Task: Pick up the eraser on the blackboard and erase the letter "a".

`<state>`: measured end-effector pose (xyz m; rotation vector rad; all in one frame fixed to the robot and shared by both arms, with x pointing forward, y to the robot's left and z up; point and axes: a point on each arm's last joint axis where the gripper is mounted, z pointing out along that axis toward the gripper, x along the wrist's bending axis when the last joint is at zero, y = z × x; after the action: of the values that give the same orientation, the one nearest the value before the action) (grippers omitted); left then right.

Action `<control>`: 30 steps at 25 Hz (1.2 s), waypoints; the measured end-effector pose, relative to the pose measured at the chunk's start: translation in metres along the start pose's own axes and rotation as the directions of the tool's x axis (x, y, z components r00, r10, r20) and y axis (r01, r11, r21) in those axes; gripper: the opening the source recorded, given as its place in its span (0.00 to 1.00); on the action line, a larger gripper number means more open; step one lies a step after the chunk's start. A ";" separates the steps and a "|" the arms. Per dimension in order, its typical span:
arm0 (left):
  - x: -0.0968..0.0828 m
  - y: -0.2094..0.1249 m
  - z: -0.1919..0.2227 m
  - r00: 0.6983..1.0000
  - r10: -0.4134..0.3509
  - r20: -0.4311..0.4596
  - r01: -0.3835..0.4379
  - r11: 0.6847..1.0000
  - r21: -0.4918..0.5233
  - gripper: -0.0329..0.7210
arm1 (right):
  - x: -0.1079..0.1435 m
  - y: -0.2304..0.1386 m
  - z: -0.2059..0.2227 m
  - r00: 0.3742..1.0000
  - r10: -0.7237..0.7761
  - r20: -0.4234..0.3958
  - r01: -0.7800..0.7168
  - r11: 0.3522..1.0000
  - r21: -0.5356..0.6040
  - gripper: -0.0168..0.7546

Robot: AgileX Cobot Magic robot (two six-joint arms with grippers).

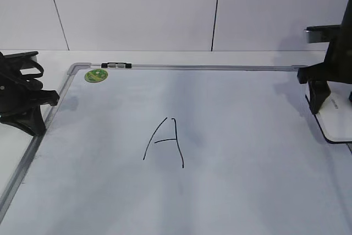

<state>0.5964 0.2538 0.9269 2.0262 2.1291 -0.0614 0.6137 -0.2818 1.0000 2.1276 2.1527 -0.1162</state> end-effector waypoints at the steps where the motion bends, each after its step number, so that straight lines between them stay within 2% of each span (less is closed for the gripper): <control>1: 0.000 0.000 0.000 1.000 0.000 0.000 0.000 1.000 0.000 0.09 | 0.000 0.001 0.003 1.000 -0.003 0.000 0.003 1.000 0.008 0.72; 10: 0.000 0.000 0.000 1.000 -0.002 0.002 0.002 1.000 0.000 0.09 | 0.001 0.003 0.015 1.000 -0.017 0.002 0.017 0.999 0.036 0.72; 20: 0.000 0.000 0.000 1.000 -0.002 0.002 0.002 1.000 0.000 0.09 | -0.006 0.007 0.035 0.999 0.008 -0.037 -0.005 0.996 0.091 0.72; 30: 0.000 0.000 0.000 1.000 -0.002 0.002 0.002 1.000 0.000 0.09 | -0.008 0.008 0.038 1.000 -0.008 -0.014 0.009 0.996 0.091 0.72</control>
<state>0.5964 0.2535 0.9269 2.0227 2.1300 -0.0641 0.6224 -0.2948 0.9639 2.1739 2.2048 -0.2051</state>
